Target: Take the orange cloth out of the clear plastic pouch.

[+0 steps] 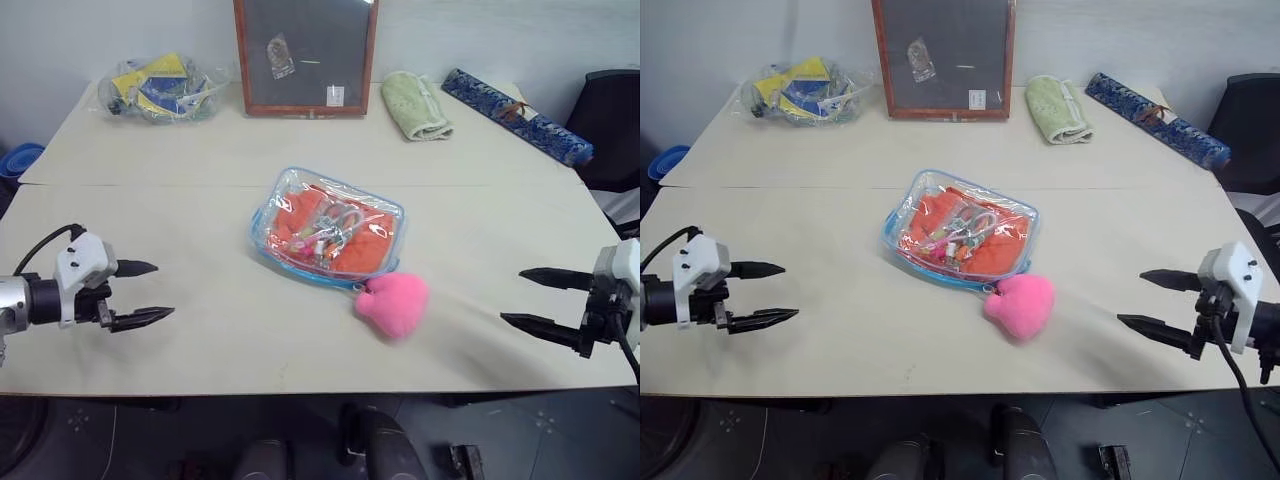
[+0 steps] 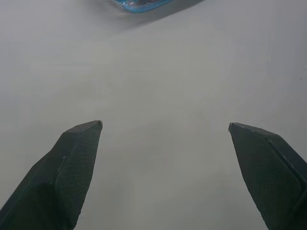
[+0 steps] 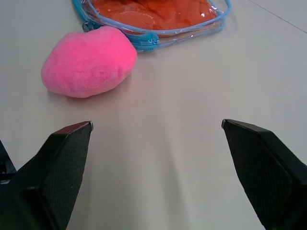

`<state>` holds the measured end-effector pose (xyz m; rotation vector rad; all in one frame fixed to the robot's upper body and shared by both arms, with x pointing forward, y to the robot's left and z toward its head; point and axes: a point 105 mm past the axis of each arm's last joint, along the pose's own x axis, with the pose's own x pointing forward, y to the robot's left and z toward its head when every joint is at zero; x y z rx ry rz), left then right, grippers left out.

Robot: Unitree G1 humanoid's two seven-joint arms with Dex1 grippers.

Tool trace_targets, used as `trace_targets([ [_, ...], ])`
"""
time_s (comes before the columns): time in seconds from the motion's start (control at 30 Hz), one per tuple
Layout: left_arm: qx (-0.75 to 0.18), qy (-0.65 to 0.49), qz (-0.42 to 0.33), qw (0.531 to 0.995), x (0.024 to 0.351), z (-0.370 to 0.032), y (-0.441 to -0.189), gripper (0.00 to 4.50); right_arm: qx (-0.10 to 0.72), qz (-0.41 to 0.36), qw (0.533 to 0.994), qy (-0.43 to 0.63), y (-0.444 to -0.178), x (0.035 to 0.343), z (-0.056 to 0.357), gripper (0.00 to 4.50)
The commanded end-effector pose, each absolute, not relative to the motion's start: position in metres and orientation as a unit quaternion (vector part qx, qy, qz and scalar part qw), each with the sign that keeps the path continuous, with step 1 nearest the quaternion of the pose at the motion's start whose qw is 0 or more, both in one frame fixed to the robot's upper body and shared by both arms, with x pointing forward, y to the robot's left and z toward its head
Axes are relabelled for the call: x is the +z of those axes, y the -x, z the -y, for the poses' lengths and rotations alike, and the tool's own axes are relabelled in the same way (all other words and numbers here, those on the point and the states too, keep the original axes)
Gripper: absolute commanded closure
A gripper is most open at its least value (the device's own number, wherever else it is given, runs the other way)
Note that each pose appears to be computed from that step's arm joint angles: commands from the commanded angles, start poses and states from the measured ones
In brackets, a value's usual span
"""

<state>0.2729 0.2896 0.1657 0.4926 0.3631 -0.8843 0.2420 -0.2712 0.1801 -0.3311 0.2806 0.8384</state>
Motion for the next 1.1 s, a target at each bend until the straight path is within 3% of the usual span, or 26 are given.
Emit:
trace_targets([
  [0.03, -0.430, -0.245, -0.156, 0.855, 0.175, -0.284, -0.274, 0.01, 0.397, -0.113, 0.895, 0.170, -0.242, 0.191, 0.268, 0.00],
  [0.97, -0.408, -0.197, -0.132, 0.882, 0.176, -0.264, -0.282, 0.01, 0.385, -0.095, 0.904, 0.160, -0.248, 0.190, 0.254, 0.00],
  [1.1, -0.446, -0.120, -0.082, 0.883, 0.197, -0.209, -0.292, 0.01, 0.405, -0.079, 0.902, 0.124, -0.245, 0.191, 0.230, 0.00],
])
